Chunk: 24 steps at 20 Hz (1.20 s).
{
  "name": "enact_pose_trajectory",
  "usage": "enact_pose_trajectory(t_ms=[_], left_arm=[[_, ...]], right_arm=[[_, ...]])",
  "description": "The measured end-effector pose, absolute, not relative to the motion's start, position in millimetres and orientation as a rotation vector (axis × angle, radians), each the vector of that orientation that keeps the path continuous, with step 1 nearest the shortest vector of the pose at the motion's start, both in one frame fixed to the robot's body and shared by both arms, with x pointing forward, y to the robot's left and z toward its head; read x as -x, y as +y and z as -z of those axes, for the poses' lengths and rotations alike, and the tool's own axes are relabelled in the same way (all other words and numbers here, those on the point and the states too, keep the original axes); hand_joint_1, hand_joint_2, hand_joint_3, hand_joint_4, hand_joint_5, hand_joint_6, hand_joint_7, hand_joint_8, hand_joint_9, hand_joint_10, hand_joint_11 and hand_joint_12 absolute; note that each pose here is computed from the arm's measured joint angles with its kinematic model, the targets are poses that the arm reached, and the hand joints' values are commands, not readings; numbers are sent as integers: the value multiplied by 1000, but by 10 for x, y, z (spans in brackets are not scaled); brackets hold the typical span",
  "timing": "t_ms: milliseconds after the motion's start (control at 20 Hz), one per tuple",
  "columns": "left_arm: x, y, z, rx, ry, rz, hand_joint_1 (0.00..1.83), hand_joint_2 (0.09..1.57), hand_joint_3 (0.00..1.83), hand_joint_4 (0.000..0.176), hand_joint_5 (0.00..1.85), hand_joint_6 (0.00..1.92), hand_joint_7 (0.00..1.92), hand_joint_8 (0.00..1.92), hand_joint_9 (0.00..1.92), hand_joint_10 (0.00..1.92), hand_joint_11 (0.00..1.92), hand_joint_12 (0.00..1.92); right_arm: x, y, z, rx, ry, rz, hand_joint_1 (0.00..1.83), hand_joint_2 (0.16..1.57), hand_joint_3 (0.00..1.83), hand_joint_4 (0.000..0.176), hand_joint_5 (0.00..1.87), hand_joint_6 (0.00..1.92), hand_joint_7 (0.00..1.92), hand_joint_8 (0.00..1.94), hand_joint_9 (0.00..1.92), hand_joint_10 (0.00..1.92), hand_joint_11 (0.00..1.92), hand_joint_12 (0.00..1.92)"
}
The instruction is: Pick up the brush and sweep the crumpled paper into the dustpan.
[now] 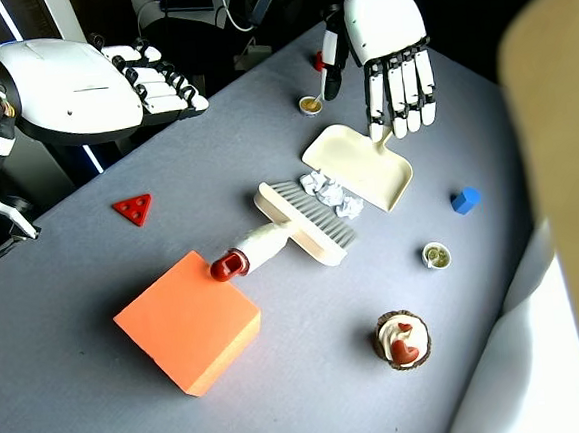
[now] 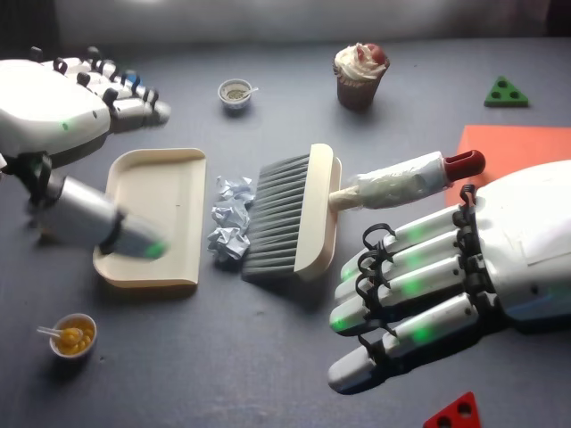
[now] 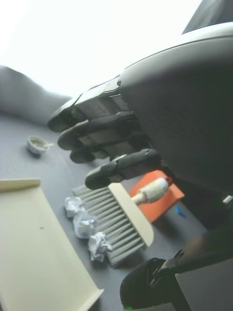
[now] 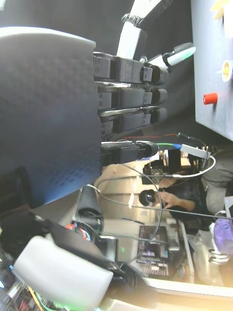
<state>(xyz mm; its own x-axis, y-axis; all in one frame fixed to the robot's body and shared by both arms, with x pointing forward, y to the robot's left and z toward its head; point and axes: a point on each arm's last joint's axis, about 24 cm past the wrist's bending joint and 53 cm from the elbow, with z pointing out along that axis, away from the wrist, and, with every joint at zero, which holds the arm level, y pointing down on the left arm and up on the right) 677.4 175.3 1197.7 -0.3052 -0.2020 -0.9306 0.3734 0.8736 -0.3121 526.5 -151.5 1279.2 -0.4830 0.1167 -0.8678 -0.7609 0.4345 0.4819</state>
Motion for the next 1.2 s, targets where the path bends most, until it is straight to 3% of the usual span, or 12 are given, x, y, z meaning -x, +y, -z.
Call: enact_pose_trajectory(t_ms=[500,650,900,1000,1200], left_arm=[[-6798,1672,-12041,-170,1783,567,0,815,14,0,54,0,84,3,83,4,23,55],[-6808,1709,-11988,-194,1801,534,237,866,21,0,30,0,62,0,65,0,15,48],[-6859,1903,-11818,-144,1849,503,880,828,0,0,0,0,18,3,41,1,26,50],[-6916,2024,-11815,-118,1847,476,979,842,0,0,8,3,24,8,55,9,29,51],[-7014,2231,-11824,-69,1843,423,975,872,3,0,105,14,81,9,97,7,80,70]], right_arm=[[-5369,-1553,-12806,509,1756,-1151,0,817,4,0,63,4,86,6,103,7,95,46],[-5407,-1573,-12815,490,1754,-1141,0,832,3,0,103,5,120,4,138,5,127,44],[-5425,-1578,-12817,482,1754,-1134,0,853,8,0,123,6,135,5,146,3,141,39],[-5425,-1578,-12817,482,1754,-1134,0,861,8,0,94,5,110,4,116,4,105,22],[-5429,-1581,-12819,480,1753,-1133,0,858,4,0,84,6,100,7,107,5,85,11]])
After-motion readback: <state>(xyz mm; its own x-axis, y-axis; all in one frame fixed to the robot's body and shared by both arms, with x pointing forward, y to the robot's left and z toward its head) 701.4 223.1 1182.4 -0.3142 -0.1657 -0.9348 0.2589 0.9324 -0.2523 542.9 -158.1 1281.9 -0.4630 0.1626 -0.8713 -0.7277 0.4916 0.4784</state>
